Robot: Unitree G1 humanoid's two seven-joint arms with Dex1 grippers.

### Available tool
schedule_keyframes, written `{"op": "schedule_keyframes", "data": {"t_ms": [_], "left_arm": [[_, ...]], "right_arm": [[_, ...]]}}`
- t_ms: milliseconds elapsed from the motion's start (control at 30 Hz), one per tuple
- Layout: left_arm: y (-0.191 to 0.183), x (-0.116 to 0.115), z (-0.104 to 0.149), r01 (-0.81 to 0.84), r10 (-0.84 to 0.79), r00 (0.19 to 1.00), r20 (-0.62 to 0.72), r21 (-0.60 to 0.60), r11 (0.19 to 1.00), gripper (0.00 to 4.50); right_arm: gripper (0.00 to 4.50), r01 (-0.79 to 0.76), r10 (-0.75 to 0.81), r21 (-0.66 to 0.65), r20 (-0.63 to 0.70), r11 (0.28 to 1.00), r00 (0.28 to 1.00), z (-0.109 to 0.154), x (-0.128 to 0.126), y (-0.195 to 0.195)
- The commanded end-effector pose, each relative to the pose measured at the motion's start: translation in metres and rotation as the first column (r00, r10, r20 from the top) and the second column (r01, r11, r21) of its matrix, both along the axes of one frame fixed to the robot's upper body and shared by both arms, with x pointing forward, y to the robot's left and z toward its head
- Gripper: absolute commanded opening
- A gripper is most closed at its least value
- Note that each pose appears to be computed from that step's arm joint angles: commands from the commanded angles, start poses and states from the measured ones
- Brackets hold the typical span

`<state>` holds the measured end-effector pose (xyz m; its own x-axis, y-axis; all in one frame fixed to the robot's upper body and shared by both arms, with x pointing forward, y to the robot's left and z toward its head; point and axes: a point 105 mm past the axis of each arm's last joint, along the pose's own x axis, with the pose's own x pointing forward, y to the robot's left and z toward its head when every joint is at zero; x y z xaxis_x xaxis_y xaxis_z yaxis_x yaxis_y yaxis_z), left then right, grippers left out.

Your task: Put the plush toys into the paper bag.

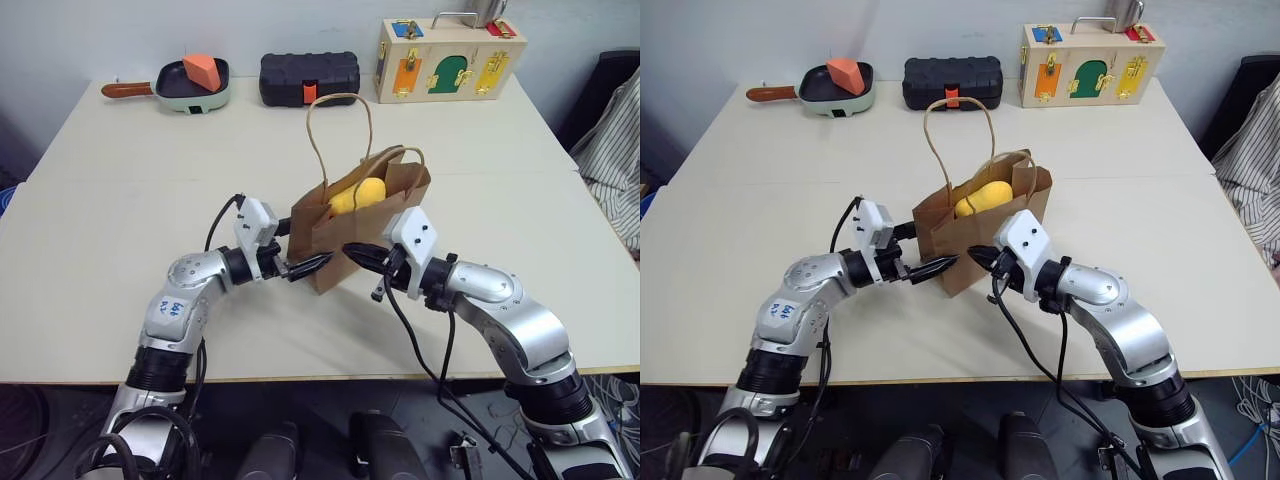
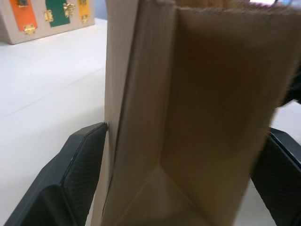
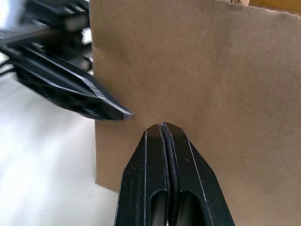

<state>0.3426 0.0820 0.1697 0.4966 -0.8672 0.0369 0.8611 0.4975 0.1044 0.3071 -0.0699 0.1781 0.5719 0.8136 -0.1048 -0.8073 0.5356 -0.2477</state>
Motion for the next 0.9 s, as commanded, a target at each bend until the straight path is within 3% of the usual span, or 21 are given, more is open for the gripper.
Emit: {"op": "schedule_keyframes", "data": {"t_ms": [33,233,400,433,500,667,867,900], "left_arm": [[-0.003,0.000,0.024,0.023,-0.019,0.997,0.081,-0.043,0.999,3.89],[-0.005,-0.002,0.026,0.084,-0.081,0.993,0.084,-0.026,0.996,1.96],[-0.005,0.000,0.029,0.142,-0.139,0.987,0.086,-0.026,0.990,0.38],[-0.005,-0.001,0.031,0.169,-0.166,0.982,0.085,-0.027,0.985,0.06],[-0.006,-0.004,0.035,0.228,-0.225,0.971,0.085,-0.028,0.973,0.00],[-0.007,-0.013,0.048,0.412,-0.412,0.908,0.083,0.007,0.911,0.00],[-0.014,-0.014,0.045,0.569,-0.586,0.806,0.089,0.159,0.807,0.00],[-0.016,-0.013,0.041,0.579,-0.600,0.795,0.087,0.187,0.794,0.00]], "right_arm": [[0.00,-0.029,0.028,0.016,0.075,0.999,0.997,0.019,-0.009,-0.005],[0.00,-0.040,0.040,0.003,0.096,0.999,0.995,0.026,-0.022,-0.020],[0.00,-0.005,0.007,-0.016,0.112,1.000,0.994,0.042,-0.044,-0.057],[0.19,-0.010,0.012,-0.015,0.109,1.000,0.994,0.048,-0.051,-0.066],[0.60,-0.051,0.051,-0.009,0.078,0.999,0.996,0.060,-0.071,-0.081],[2.25,-0.150,0.150,-0.017,-0.009,0.988,0.989,0.090,-0.120,-0.108],[4.36,-0.110,0.103,-0.070,-0.101,0.991,0.990,0.097,-0.149,-0.130],[4.44,-0.100,0.090,-0.087,-0.113,0.991,0.990,0.096,-0.152,-0.133]]}}
